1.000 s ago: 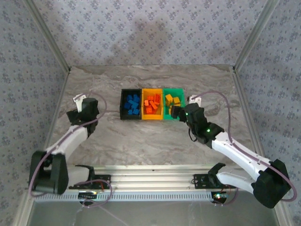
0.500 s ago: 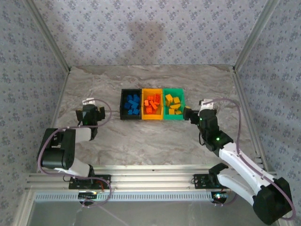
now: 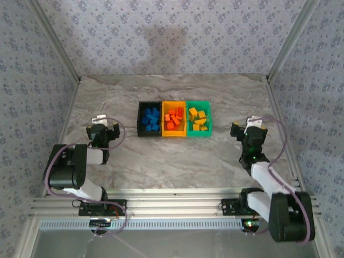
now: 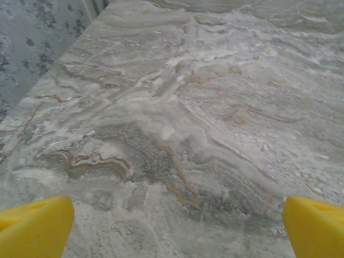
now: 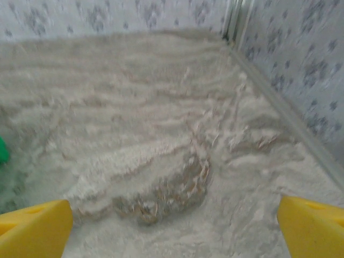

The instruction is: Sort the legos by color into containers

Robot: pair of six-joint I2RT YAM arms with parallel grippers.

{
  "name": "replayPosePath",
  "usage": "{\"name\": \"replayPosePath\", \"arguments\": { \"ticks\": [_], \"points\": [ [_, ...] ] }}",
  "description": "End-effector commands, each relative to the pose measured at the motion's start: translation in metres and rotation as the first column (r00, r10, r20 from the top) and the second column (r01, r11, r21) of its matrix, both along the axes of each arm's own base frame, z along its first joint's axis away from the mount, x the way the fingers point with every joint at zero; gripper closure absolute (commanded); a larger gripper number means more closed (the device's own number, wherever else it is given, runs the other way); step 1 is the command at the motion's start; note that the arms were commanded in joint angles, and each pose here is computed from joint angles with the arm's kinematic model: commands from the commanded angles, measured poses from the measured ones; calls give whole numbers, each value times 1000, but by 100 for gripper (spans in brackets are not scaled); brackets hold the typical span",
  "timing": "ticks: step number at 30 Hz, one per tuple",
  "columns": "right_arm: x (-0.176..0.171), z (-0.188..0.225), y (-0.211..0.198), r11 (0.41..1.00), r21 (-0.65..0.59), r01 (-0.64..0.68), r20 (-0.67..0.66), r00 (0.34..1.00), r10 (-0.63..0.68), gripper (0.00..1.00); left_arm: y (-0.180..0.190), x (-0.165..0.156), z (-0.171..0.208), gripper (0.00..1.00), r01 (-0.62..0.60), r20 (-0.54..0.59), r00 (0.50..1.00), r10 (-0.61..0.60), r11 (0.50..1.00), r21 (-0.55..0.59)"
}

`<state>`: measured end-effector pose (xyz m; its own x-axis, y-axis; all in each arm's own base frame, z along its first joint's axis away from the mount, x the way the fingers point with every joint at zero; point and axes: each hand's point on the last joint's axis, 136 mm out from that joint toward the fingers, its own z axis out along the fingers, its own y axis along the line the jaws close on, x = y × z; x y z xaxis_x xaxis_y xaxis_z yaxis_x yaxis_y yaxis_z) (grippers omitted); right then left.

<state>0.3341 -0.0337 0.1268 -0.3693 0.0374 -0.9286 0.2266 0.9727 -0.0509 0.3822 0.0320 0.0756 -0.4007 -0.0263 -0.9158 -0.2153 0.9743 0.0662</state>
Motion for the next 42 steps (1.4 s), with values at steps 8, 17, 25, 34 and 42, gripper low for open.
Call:
{"name": "replayPosePath", "arguments": {
  "ticks": [8, 17, 25, 34, 42],
  "points": [
    [38, -23, 9, 995, -38, -90, 75, 993, 93, 0, 5, 8, 17, 0, -37, 62, 997, 38, 999, -16],
    [54, -42, 4, 997, -1, -82, -11, 997, 82, 0, 6, 8, 18, 0, -37, 62, 997, 38, 999, -15],
    [54, -41, 4, 997, 0, -82, -10, 997, 82, 0, 5, 8, 17, 0, -37, 62, 997, 38, 999, -16],
    [54, -42, 3, 997, -1, -82, -10, 997, 82, 0, 5, 8, 17, 0, -36, 61, 997, 37, 999, -14],
    [54, -41, 4, 997, -1, -82, -9, 997, 82, 0, 5, 8, 17, 0, -36, 60, 997, 37, 999, -14]
  ]
}}
